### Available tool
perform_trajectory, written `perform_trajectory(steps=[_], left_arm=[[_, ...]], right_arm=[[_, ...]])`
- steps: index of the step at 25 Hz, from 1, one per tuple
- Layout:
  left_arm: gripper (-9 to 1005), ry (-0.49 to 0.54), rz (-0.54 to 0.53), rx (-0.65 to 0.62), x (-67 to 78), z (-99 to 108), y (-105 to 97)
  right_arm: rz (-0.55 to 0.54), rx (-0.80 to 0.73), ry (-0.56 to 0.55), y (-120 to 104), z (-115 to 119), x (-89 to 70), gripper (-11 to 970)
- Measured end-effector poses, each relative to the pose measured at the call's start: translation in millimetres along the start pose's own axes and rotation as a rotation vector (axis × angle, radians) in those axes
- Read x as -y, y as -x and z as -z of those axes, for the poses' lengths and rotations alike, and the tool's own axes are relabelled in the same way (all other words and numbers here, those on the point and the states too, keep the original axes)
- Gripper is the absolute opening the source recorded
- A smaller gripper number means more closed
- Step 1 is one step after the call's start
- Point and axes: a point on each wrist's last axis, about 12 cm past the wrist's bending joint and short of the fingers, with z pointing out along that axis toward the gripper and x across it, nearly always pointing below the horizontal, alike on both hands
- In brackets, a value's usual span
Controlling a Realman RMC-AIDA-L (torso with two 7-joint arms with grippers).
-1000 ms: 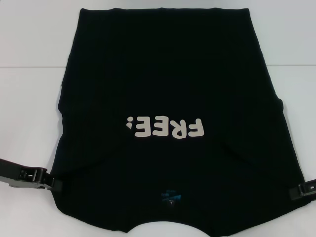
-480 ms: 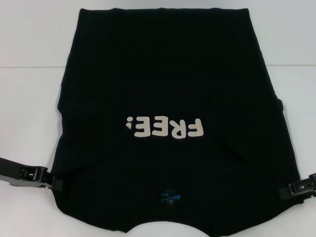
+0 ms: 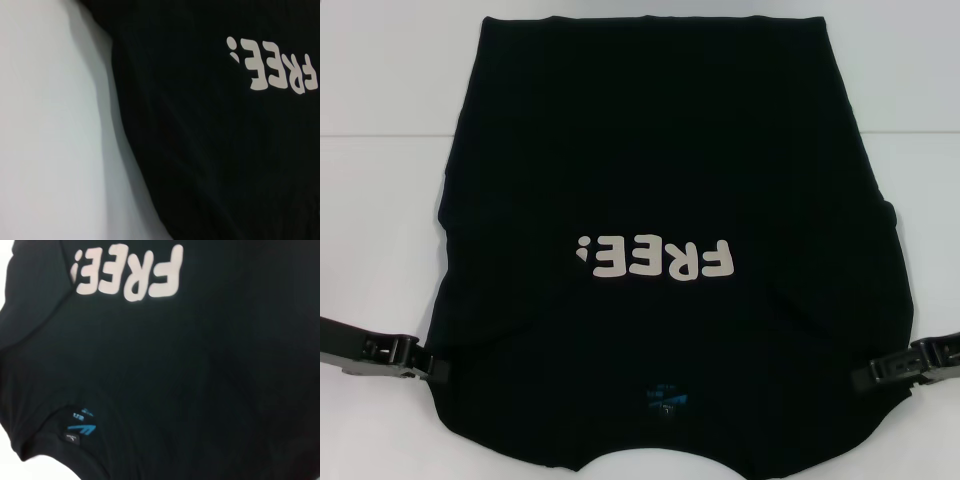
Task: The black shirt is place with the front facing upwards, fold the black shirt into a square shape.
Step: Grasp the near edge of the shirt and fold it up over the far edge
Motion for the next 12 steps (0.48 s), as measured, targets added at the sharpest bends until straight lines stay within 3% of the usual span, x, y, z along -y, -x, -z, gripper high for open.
perform_trajectory(steps=[2,12], left_arm=[[21,0.000,-0.001,0.001,0.1,0.0,0.2],[21,-0.008,0.001,-0.004,1.0,-1.9,0.0]], right_arm=[[0.004,0.001,0.001,2.6,-0.3,-2.0,828],[0.018,-0.002,-0.012,5.9,1.4,-3.2,614]])
